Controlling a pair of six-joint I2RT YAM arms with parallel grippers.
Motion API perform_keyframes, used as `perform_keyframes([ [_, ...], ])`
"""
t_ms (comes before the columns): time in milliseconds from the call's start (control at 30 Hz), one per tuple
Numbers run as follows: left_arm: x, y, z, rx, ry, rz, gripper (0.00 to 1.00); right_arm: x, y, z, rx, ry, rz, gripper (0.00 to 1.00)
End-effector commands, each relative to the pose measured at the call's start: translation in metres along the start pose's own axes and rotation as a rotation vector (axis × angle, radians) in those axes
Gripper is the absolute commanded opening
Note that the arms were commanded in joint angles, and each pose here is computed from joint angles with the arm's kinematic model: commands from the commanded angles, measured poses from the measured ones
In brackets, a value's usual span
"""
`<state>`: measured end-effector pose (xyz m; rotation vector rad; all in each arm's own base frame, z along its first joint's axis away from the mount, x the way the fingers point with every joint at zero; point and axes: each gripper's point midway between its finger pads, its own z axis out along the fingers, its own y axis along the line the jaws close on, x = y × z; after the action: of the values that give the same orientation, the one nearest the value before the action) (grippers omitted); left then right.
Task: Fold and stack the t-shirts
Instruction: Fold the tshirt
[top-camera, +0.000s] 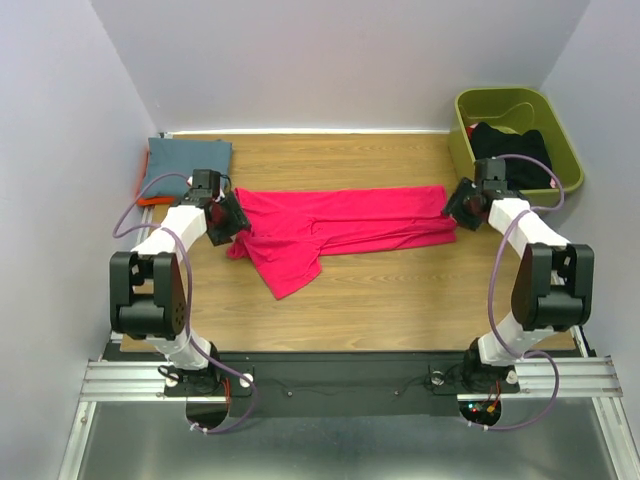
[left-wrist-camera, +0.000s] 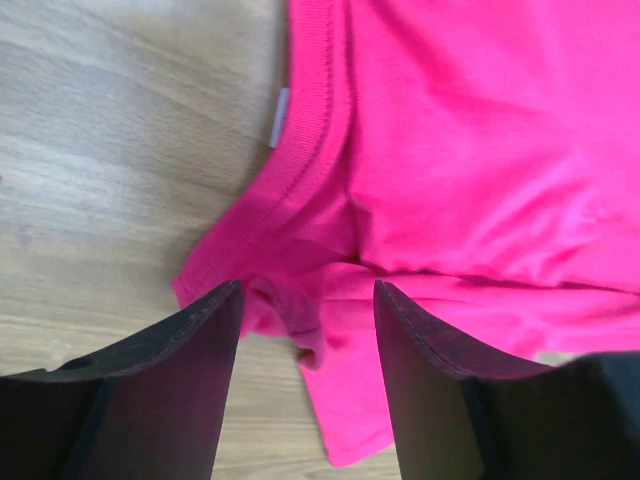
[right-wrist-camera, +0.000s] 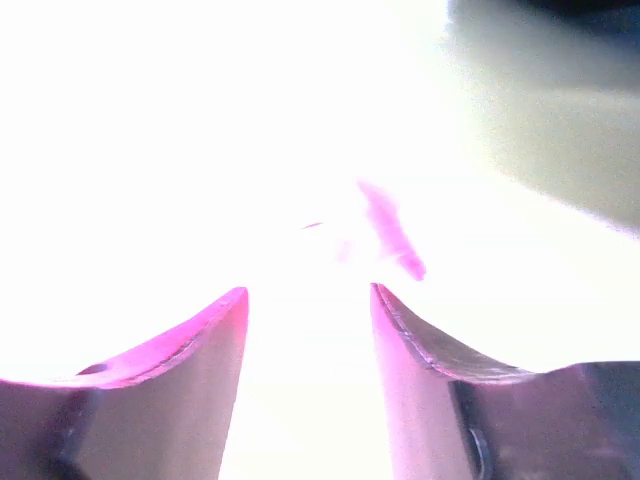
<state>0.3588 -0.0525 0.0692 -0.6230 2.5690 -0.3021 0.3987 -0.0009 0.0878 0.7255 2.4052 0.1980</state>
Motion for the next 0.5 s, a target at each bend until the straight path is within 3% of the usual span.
perform_keyframes([
  [0, -0.036, -0.024, -0.057, 0.091, -0.167, 0.014, 0.76, -0.001, 0.056, -0.042, -0.191, -0.056, -0.117, 0.62],
  [67, -0.028, -0.021, -0.065, 0.092, -0.171, 0.019, 0.82, 0.013, 0.077, -0.051, -0.248, -0.045, -0.172, 0.64],
  [167, -0.002, -0.020, -0.076, 0.098, -0.155, 0.028, 0.82, 0.053, 0.118, -0.066, -0.370, 0.030, -0.251, 0.65],
  [333, 0.074, -0.017, -0.073, 0.116, -0.044, 0.054, 0.82, 0.136, 0.172, -0.078, -0.500, 0.183, -0.368, 0.64],
  [467, 0.115, -0.006, -0.063, 0.117, 0.042, 0.050, 0.72, 0.194, 0.201, -0.083, -0.570, 0.292, -0.443, 0.59],
])
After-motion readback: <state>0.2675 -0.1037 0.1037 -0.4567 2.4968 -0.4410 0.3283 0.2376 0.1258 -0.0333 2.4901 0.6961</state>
